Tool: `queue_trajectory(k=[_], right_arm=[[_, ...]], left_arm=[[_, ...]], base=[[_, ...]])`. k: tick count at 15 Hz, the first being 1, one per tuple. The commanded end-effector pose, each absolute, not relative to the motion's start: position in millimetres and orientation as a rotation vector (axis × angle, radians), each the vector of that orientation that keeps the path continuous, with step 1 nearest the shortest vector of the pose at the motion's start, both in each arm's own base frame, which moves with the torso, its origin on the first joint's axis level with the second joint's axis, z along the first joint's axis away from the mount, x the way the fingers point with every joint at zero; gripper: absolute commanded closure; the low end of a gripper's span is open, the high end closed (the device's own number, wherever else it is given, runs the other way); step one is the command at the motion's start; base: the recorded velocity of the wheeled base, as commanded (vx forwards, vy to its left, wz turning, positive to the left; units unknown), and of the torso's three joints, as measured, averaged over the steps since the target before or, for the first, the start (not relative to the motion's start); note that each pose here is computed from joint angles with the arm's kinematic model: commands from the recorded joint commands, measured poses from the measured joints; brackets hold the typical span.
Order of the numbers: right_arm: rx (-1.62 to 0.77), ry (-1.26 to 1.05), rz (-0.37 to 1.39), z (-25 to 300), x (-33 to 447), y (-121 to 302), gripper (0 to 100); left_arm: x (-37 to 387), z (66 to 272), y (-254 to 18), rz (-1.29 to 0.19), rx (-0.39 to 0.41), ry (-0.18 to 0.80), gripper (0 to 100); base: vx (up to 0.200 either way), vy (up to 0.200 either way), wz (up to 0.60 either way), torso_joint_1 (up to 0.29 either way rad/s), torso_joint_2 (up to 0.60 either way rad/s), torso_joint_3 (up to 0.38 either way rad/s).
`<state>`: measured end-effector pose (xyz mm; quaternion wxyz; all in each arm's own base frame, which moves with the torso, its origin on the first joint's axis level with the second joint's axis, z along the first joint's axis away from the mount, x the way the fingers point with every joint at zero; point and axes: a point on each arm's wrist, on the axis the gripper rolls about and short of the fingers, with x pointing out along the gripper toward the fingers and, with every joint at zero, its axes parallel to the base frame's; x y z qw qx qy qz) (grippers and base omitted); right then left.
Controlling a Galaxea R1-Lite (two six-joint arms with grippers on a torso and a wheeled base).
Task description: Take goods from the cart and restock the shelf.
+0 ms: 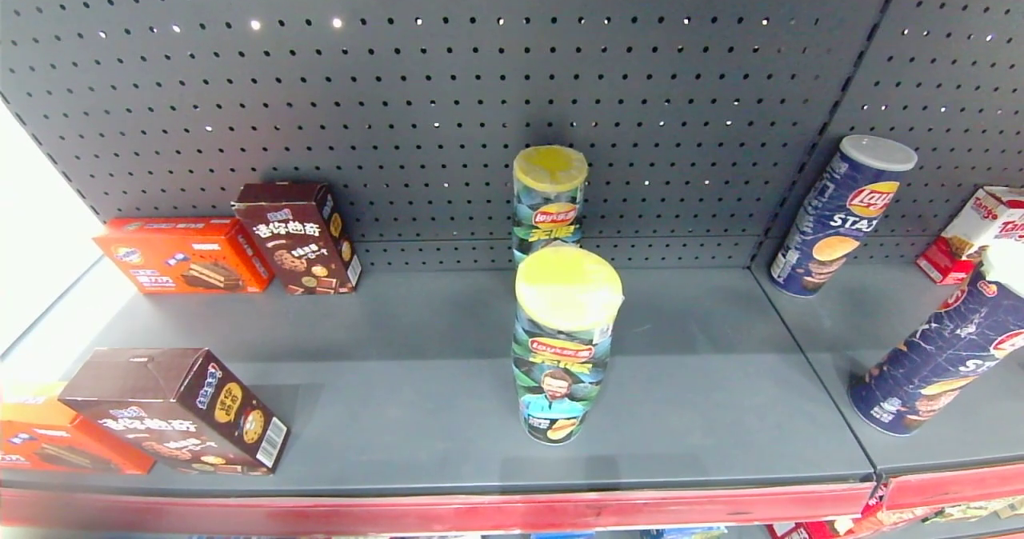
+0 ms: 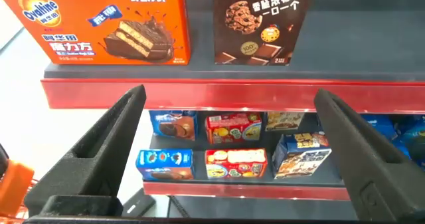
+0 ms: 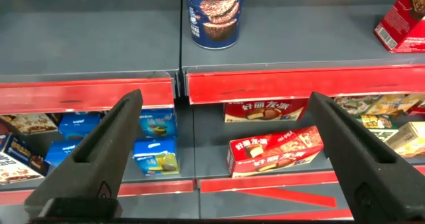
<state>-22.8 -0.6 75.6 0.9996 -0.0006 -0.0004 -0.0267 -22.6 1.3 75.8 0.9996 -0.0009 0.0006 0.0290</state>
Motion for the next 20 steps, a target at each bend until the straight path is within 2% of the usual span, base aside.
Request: queue_trajectory(k=[1, 17, 20], right_arm=[[-0.002, -0.001, -0.054, 75.6, -22.8, -0.7, 0], [-0.006, -0.001, -0.031, 75.6, -22.8, -0.1, 0], [-0.005, -0.001, -0.031, 75.6, -22.8, -0.1, 0]], left_arm=[[-22.6, 75.9, 1.3, 0.060, -0.002, 0.000, 0], [-22.5, 75.7, 1.2, 0.052, 0.006, 0.003, 0], [-22.5, 75.9, 1.2, 0.052, -0.003, 0.001, 0]], base=[[0.000, 0.000, 0.00, 0.000, 0.00, 0.000], [0.000, 0.000, 0.00, 0.000, 0.00, 0.000], [-0.067, 0.000, 0.00, 0.001, 0.00, 0.001]])
